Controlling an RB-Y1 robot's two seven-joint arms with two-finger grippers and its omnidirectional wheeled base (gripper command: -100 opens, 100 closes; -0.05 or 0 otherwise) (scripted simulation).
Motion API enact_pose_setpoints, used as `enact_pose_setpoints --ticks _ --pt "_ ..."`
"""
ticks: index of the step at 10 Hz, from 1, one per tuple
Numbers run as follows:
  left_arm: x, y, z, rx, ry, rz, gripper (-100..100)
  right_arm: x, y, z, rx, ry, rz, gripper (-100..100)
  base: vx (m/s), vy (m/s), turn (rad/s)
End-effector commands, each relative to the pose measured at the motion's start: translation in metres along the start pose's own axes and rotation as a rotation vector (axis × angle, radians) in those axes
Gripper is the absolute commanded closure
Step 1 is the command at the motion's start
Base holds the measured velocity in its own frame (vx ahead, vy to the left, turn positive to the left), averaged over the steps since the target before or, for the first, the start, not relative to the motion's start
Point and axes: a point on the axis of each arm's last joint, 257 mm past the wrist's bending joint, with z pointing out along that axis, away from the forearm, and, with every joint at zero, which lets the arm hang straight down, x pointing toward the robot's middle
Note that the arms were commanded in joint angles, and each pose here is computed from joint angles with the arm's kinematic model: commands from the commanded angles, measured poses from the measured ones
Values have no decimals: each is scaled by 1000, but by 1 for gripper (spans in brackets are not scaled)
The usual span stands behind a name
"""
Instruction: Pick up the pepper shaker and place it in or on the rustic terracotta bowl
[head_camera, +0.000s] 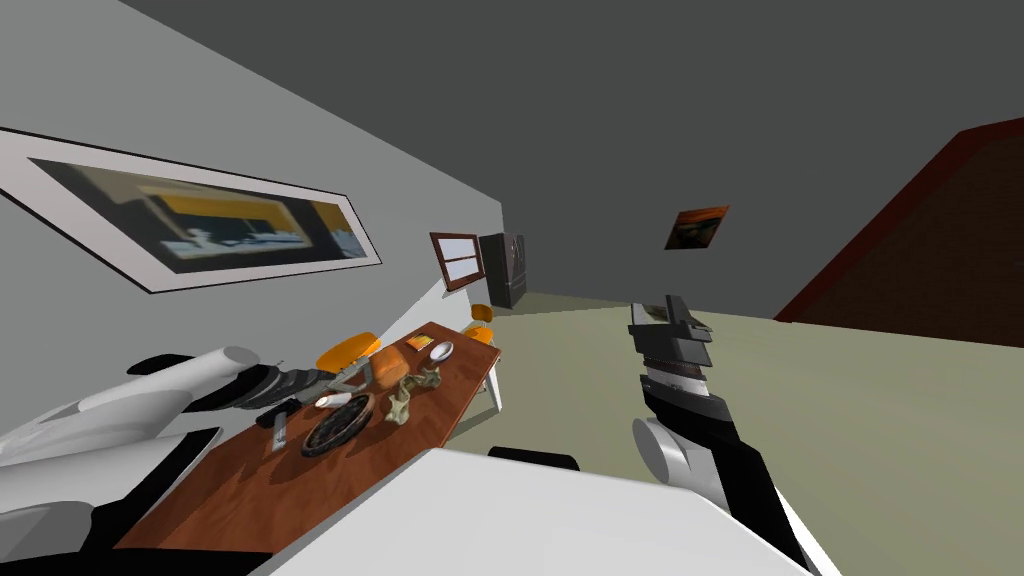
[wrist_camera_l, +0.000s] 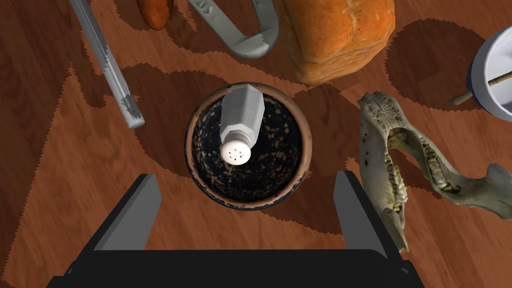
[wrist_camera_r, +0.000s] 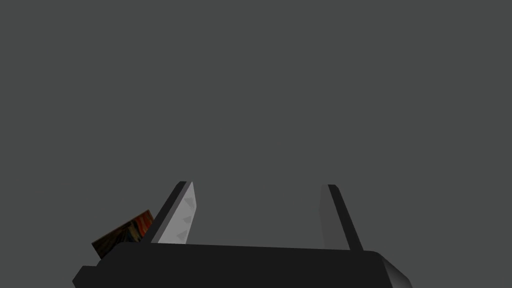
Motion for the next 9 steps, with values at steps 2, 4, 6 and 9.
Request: enact_pose_setpoints --ticks 2,4,6,9 --pt "20 -1 -21 3 13 4 -100 0 0 0 0 0 0 0 -31 -38 -24" --pt "17 1 -17 3 11 7 0 0 0 0 0 0 0 0 -6 -9 -1" --pt "17 1 -17 3 11 7 0 0 0 0 0 0 0 0 0 0 0" --pt "17 1 -17 3 11 7 0 0 0 0 0 0 0 0 0 0 0"
